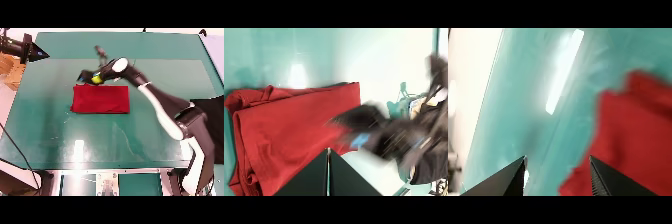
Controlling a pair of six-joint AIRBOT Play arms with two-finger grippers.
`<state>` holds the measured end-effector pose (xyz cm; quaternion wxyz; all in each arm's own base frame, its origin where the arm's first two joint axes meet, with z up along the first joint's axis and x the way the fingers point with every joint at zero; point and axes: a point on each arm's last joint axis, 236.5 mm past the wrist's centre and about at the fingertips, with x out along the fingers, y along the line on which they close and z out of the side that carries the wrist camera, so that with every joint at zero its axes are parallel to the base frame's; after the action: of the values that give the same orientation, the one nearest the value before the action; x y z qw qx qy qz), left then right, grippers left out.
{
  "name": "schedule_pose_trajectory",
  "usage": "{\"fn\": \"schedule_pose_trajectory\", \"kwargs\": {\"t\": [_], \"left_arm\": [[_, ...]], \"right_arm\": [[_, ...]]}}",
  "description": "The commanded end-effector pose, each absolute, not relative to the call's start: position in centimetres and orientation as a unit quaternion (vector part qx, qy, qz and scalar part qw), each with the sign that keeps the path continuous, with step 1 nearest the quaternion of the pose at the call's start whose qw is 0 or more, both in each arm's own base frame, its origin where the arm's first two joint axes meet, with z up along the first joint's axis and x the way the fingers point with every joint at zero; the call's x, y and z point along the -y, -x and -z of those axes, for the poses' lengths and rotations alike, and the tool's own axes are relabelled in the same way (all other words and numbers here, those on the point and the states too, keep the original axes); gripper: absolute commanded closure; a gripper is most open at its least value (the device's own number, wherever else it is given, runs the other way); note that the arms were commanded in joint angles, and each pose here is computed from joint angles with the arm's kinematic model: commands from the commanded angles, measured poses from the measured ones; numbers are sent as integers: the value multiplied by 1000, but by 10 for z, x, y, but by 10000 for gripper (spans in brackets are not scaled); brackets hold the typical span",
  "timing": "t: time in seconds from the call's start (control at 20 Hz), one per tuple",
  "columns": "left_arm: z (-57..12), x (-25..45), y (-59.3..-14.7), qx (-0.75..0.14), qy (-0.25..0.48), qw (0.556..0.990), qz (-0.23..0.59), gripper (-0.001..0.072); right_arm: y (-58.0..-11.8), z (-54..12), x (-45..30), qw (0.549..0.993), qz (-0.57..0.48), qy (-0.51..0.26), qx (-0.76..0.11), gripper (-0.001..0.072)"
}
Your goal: Fold the shirts.
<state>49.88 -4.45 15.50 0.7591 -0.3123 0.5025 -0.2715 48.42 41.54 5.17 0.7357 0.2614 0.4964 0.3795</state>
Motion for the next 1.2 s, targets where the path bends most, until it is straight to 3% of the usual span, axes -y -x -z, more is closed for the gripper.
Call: {"fn": "schedule_pose_trajectory", "kwargs": {"t": [0.0,0.15,0.25,0.3,0.35,0.7,0.75,0.8,0.9,0.95,1.15], "left_arm": [[-156,41,-502,-496,314,764,267,688],[-156,41,-502,-495,315,764,267,688],[-156,41,-503,-495,315,765,266,688],[-156,41,-503,-495,315,765,267,688],[-156,41,-503,-495,315,765,267,687],[-156,41,-502,-496,315,764,267,688],[-156,41,-502,-496,314,764,267,688],[-156,41,-502,-497,314,764,267,687],[-156,42,-500,-499,313,762,269,688],[-155,42,-498,-502,312,760,270,687],[-154,43,-494,-509,310,755,274,688]], "right_arm": [[-503,-61,-293,727,-313,-261,-553,260],[-498,-26,-195,715,-224,-240,-617,259],[-484,9,-168,687,-192,-256,-653,255],[-475,29,-164,673,-180,-264,-667,205],[-466,47,-166,662,-183,-270,-675,198],[-434,108,-221,633,-213,-337,-664,200],[-435,105,-230,634,-222,-342,-657,220],[-439,101,-238,635,-225,-351,-650,313],[-446,87,-254,638,-244,-364,-632,610],[-450,77,-260,642,-256,-362,-625,691],[-495,-24,-237,707,-281,-354,-544,693]]}}
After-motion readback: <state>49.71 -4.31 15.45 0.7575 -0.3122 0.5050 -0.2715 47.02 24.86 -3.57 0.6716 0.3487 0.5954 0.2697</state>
